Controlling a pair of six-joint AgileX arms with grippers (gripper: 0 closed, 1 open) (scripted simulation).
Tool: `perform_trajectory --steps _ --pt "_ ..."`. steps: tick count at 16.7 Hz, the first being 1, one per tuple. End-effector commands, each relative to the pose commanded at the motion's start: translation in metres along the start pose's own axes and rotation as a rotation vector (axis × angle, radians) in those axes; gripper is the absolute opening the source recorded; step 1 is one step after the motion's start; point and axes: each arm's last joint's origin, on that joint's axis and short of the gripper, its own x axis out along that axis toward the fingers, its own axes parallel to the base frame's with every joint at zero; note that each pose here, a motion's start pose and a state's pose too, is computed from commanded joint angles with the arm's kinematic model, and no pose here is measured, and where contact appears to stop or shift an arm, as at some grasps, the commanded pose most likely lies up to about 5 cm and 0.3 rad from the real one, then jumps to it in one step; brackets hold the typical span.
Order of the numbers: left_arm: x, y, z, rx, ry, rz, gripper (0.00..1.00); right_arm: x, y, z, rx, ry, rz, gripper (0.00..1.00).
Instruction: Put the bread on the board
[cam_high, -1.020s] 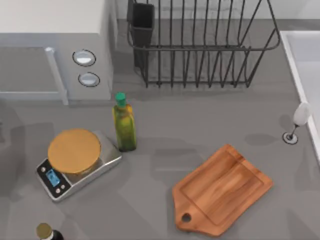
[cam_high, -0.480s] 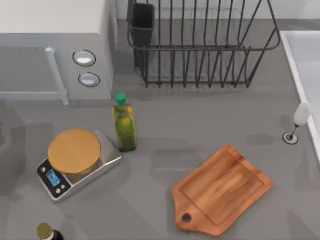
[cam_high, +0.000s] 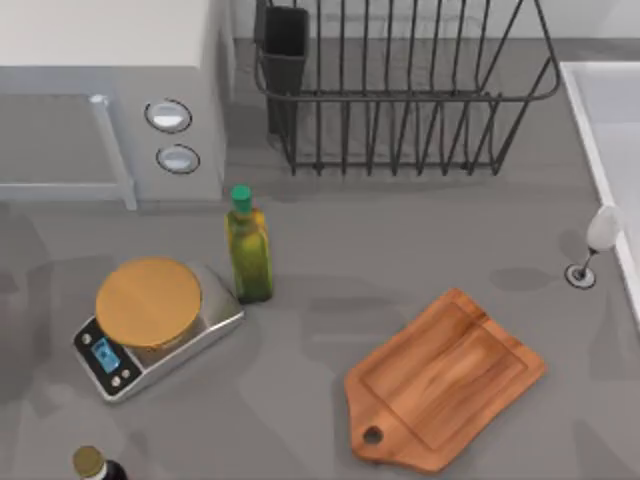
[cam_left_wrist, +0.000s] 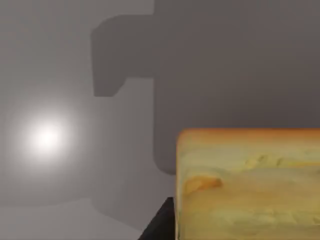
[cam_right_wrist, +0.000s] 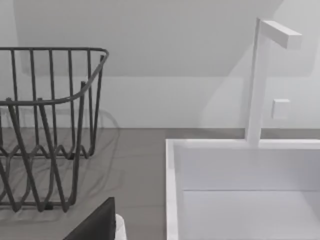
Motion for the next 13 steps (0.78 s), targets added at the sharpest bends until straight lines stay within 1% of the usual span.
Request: perform_trajectory --steps 4,7,9,11,13 --pt "-0.038 -0.008 -0.004 -0.019 -0.06 0.017 0.0 0.0 0.0 0.0 0.0 0.0 0.0 1.0" --pt "-0.071 -0.007 0.0 0.007 -0.072 0.049 0.0 0.0 0.0 0.0 0.0 0.0 0.0 1.0" --pt "-0.087 -0.004 0.005 0.032 -0.057 0.07 0.0 0.0 0.0 0.0 0.0 0.0 0.0 1.0" --pt "-0.092 0.002 0.009 0.046 -0.023 0.063 0.0 0.0 0.0 0.0 0.0 0.0 0.0 1.0" --pt "-0.088 0.007 0.011 0.045 0.017 0.03 0.0 0.0 0.0 0.0 0.0 0.0 0.0 1.0"
